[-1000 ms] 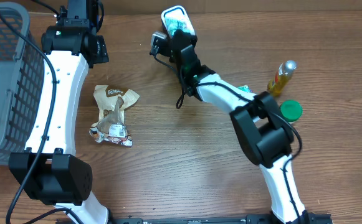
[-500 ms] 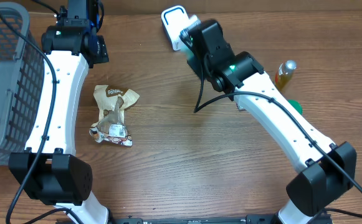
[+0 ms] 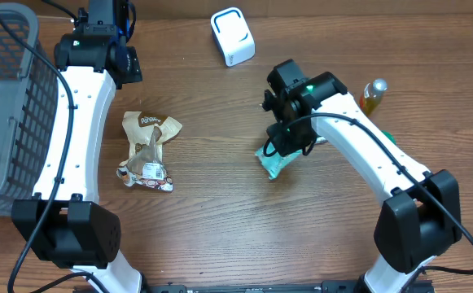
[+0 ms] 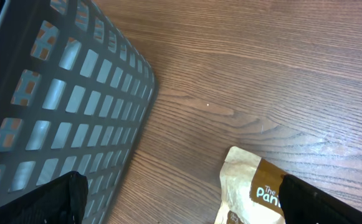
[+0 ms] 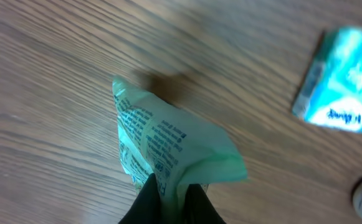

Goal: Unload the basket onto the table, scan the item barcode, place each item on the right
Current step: 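Carry the wipes pack right and release it on the table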

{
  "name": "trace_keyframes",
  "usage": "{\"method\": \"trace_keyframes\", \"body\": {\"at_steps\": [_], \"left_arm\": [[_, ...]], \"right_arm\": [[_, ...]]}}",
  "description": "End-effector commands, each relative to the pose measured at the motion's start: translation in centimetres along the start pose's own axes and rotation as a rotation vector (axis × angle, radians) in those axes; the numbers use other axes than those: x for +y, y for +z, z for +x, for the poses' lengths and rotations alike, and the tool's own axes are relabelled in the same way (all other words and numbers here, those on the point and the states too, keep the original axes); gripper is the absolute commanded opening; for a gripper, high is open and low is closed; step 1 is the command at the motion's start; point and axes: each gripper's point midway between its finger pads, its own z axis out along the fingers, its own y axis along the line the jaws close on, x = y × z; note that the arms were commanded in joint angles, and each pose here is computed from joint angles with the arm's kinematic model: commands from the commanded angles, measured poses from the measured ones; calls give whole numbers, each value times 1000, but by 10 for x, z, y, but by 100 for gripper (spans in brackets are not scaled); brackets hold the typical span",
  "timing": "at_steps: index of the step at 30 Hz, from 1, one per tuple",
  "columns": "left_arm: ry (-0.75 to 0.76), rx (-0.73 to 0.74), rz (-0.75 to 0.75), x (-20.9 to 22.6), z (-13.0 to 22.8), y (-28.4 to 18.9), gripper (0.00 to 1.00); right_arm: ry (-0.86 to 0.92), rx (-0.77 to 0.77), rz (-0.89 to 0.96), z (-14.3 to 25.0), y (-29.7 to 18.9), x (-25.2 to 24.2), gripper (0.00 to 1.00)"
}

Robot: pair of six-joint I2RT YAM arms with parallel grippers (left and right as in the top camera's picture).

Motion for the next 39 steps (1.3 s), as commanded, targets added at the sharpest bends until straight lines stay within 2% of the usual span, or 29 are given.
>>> {"method": "trace_keyframes", "body": {"at_steps": [1,3,4,6,7,9,10,12,17,24,30,33,35,37,39], "left_arm": [[-5,-35,-3,4,-8,-11,100],[-5,-35,-3,4,-8,-12,100],[-5,-35,-3,4,-8,-11,100],[-5,-35,-3,4,-8,-12,100],[-5,-35,-3,4,-8,-12,100],[-5,-34,-3,4,-8,-11,100],[-5,-34,-3,4,-8,-11,100],[-5,-35,-3,4,-8,-12,100],[-5,-34,-3,4,-8,-11,100],[-5,-34,-3,4,-8,-11,100],[-5,-35,-3,4,-8,-12,100],[-5,-35,-3,4,-8,-11,100],[-5,-34,-3,4,-8,-11,100],[-5,-35,-3,4,-8,-12,100],[-5,-35,-3,4,-8,-12,100]], "right_arm": [[14,-10,37,0,10,-11,42],[17,-56,94,-10,12,-22,49],[20,-97,130,-20,11,-29,68],[50,-158,132,-35,9,-29,69],[122,-214,89,-47,7,-23,68],[191,-241,-12,-55,6,-7,55],[256,-244,-69,-58,6,2,38],[381,-236,-97,-57,9,8,15],[485,-266,-137,-57,39,27,8],[436,-195,-128,-22,80,48,8],[473,-27,-65,20,85,33,9],[422,70,-30,43,82,23,9],[436,132,50,59,74,4,10],[461,154,131,64,61,-17,11],[477,139,121,56,54,-20,11]]}}
